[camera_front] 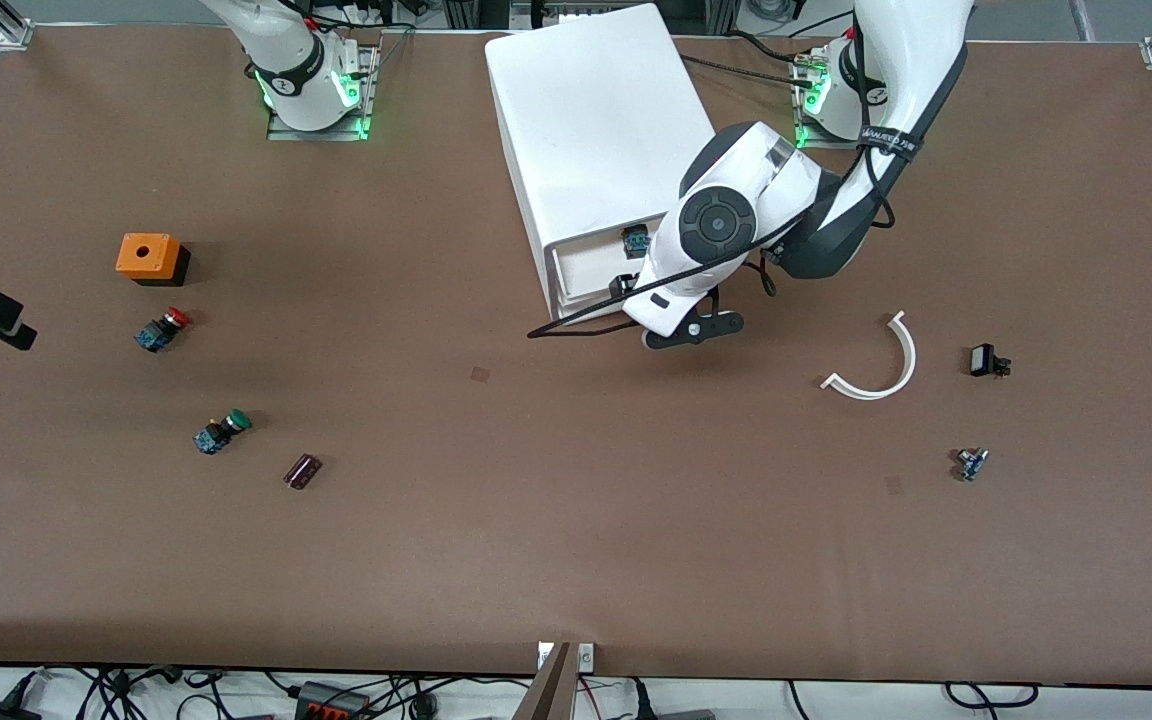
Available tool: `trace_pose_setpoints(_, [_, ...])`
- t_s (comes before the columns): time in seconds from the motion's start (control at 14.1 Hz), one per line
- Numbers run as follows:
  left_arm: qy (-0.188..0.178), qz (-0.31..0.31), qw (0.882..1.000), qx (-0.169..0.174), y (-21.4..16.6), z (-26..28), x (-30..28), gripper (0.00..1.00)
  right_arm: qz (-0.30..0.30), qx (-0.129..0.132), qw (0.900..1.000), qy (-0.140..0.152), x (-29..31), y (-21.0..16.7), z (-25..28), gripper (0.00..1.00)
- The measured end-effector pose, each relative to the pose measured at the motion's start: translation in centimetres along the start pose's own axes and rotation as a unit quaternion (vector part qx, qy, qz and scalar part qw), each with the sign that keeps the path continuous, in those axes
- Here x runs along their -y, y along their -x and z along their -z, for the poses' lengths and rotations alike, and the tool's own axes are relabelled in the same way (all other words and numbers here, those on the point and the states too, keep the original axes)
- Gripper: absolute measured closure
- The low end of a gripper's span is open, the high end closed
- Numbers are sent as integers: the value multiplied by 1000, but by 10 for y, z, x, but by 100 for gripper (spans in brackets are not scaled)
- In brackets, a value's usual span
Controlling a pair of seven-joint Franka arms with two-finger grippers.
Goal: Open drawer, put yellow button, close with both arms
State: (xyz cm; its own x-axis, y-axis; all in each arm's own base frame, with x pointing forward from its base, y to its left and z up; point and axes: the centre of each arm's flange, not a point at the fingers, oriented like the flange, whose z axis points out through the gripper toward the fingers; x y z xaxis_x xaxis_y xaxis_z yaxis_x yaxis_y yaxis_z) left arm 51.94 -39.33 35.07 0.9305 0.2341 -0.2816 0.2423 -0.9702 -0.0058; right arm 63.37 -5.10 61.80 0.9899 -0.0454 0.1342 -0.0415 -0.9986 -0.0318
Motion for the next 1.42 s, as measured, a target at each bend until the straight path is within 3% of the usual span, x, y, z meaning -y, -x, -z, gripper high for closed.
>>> trace_pose_setpoints(0.28, [-9, -3, 1000, 11, 28, -11, -11, 0, 1, 33, 999, 10, -2, 13, 2, 0])
trace_pose_setpoints(0.5, [-11, -4, 1000, 12, 37, -16, -14, 0, 6, 44, 999, 22, -1, 26, -1, 0])
trace_pose_setpoints(0.85, [-15, -9, 1000, 17, 46, -21, -17, 0, 9, 50, 998, 21, 2, 57, -10, 0])
trace_pose_setpoints(1.42, [-9, -4, 1000, 11, 39, -11, -9, 0, 14, 45, 999, 24, 2, 58, -8, 0])
